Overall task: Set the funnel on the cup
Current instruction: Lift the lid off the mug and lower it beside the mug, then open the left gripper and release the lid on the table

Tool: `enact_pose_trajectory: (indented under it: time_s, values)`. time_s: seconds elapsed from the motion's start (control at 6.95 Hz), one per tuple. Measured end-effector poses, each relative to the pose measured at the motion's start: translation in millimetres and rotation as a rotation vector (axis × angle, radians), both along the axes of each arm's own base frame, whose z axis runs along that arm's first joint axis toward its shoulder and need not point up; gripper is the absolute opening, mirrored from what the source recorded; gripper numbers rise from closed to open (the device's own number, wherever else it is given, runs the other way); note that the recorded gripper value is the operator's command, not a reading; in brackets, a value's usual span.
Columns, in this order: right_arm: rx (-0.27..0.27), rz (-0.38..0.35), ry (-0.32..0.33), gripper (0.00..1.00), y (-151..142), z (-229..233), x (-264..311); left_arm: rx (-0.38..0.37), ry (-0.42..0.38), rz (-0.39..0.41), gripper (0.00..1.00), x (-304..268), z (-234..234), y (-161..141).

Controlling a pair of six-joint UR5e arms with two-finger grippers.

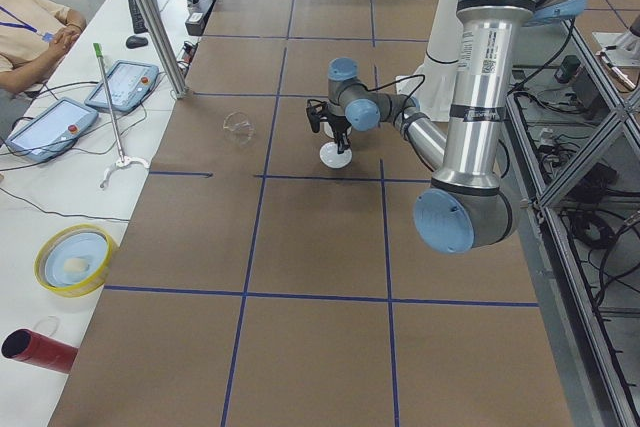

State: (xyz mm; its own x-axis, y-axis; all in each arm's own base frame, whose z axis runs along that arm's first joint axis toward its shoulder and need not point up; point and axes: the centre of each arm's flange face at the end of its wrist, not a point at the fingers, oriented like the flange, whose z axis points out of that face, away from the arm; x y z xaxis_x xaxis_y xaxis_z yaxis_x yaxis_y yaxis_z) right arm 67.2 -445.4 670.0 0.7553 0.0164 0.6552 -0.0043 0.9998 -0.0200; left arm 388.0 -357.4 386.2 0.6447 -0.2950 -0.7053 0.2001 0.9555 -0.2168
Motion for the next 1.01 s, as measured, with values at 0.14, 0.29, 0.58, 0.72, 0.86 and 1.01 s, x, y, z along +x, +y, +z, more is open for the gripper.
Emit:
enact_pose_trajectory:
  time_s: [0.14, 0.29, 0.58, 0.72, 0.86, 1.01]
  values:
    - [0.0, 0.0, 0.0, 1.0, 0.0, 0.0, 0.0, -0.004, 0.003, 0.005, 0.26, 7.9, 8.0, 1.8]
    - [0.0, 0.0, 0.0, 1.0, 0.0, 0.0, 0.0, -0.004, 0.005, 0.008, 0.99, 10.4, 10.5, 2.6]
    - [0.0, 0.0, 0.0, 1.0, 0.0, 0.0, 0.0, -0.002, 0.009, 0.007, 1.0, 9.3, 8.6, 2.4]
    - [0.0, 0.0, 0.0, 1.0, 0.0, 0.0, 0.0, 0.0, 0.012, 0.003, 1.0, 6.9, 6.3, 1.2]
    - [0.0, 0.0, 0.0, 1.0, 0.0, 0.0, 0.0, 0.008, 0.022, -0.008, 1.0, -2.3, -3.7, -0.6]
    - [0.0, 0.0, 0.0, 1.0, 0.0, 0.0, 0.0, 0.015, 0.03, -0.04, 1.0, -21.0, -26.0, -9.4]
